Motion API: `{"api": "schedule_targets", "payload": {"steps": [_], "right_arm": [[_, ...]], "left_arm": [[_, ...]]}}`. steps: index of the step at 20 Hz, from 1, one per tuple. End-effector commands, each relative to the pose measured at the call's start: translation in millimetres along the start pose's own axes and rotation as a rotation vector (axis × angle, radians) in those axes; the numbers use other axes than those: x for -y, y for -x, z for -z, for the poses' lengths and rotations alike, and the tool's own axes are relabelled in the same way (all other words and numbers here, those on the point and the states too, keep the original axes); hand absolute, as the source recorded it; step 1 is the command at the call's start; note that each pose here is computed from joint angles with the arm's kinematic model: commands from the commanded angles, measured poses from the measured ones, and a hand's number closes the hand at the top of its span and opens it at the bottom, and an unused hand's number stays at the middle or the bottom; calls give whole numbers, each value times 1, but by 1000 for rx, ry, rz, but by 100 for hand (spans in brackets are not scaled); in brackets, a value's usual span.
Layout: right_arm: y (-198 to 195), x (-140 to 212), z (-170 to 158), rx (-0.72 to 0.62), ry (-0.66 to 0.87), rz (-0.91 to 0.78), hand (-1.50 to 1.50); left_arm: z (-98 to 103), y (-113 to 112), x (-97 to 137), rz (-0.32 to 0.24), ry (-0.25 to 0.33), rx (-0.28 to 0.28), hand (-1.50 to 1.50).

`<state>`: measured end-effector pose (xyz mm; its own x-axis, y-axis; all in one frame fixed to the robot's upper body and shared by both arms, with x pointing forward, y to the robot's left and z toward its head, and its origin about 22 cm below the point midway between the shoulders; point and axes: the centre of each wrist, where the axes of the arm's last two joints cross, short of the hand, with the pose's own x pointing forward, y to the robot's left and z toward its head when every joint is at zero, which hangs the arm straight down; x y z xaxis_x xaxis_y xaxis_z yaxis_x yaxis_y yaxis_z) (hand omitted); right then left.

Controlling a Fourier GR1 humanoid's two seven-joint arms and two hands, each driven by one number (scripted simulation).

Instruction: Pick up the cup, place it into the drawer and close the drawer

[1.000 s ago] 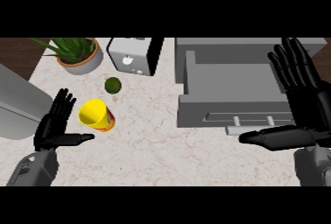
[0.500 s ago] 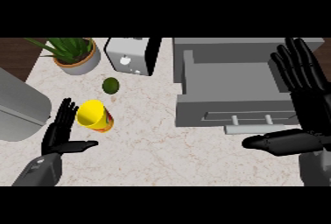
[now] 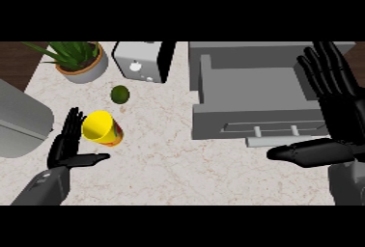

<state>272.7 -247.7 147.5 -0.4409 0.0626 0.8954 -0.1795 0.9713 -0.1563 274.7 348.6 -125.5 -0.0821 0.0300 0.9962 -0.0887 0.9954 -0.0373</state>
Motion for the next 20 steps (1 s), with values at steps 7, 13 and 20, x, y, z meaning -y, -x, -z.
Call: {"api": "schedule_targets", "payload": {"steps": [7,13,20], "right_arm": [[3,4,-2,-2,2,2,-150],[-3,14,11,-3,-13,-4,-150],[-1,14,1,-1,-11,-18,-150]], "left_arm": [[3,9,32,-36,49,69,-150],[9,1,19,-152,107,60,-150],[20,-4,32,-53,83,260,150]]}}
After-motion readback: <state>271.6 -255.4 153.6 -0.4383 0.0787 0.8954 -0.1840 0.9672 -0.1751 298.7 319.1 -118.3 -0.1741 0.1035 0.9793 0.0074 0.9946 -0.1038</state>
